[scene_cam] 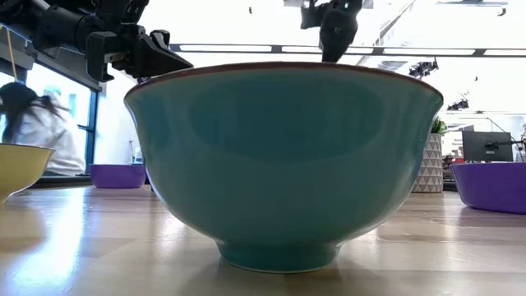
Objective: Pick & Place Mini bowls
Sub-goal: Stack the blue patterned bowl on the blue bowl on the shelf
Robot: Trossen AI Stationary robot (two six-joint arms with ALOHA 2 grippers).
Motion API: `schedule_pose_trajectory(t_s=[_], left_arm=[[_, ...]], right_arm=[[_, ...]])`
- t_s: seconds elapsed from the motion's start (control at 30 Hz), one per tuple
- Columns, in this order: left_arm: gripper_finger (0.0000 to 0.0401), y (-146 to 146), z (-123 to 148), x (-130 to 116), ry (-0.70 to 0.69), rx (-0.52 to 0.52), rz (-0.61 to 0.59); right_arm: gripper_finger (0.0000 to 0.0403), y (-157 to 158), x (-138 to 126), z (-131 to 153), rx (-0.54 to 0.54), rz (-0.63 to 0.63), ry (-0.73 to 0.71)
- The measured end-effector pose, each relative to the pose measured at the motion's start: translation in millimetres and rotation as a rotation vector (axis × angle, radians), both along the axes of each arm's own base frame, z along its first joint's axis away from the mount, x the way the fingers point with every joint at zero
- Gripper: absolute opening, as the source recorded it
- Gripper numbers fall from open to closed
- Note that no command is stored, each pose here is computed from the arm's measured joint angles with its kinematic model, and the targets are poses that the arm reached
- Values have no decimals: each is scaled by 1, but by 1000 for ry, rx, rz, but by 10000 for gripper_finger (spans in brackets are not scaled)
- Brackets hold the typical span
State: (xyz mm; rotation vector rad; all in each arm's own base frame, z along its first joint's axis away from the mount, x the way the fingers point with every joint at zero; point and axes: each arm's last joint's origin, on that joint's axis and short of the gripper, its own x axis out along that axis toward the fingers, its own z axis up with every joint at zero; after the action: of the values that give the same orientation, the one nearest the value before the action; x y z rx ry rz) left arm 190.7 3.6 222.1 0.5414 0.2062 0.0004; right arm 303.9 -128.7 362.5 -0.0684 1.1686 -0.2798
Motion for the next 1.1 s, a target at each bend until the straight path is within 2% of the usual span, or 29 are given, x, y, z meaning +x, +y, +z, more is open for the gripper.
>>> schedule_pose_trajectory(t_s=[0.2, 0.37, 0.43, 0.6, 0.8, 0.93, 1.1], left_arm=[[10, 0, 0, 0, 0, -3, 1], [10, 0, -1, 1, 6, -13, 3], [10, 0, -4, 3, 20, -28, 6], [10, -5, -8, 9, 25, -27, -8], [10, -23, -5, 12, -31, 25, -49], [10, -36, -4, 11, -42, 55, -66], [10, -44, -3, 9, -76, 74, -85]], right_arm=[[1, 35, 1, 21, -30, 72, -114], [0, 69, 19, 22, -48, 175, -231], [0, 82, 25, 9, -45, 221, -274], [0, 113, 37, -46, 17, 315, -451], [0, 150, 26, -107, 124, 318, -673], [0, 174, 12, -126, 198, 258, -733], [0, 204, 3, -131, 208, 232, -716]])
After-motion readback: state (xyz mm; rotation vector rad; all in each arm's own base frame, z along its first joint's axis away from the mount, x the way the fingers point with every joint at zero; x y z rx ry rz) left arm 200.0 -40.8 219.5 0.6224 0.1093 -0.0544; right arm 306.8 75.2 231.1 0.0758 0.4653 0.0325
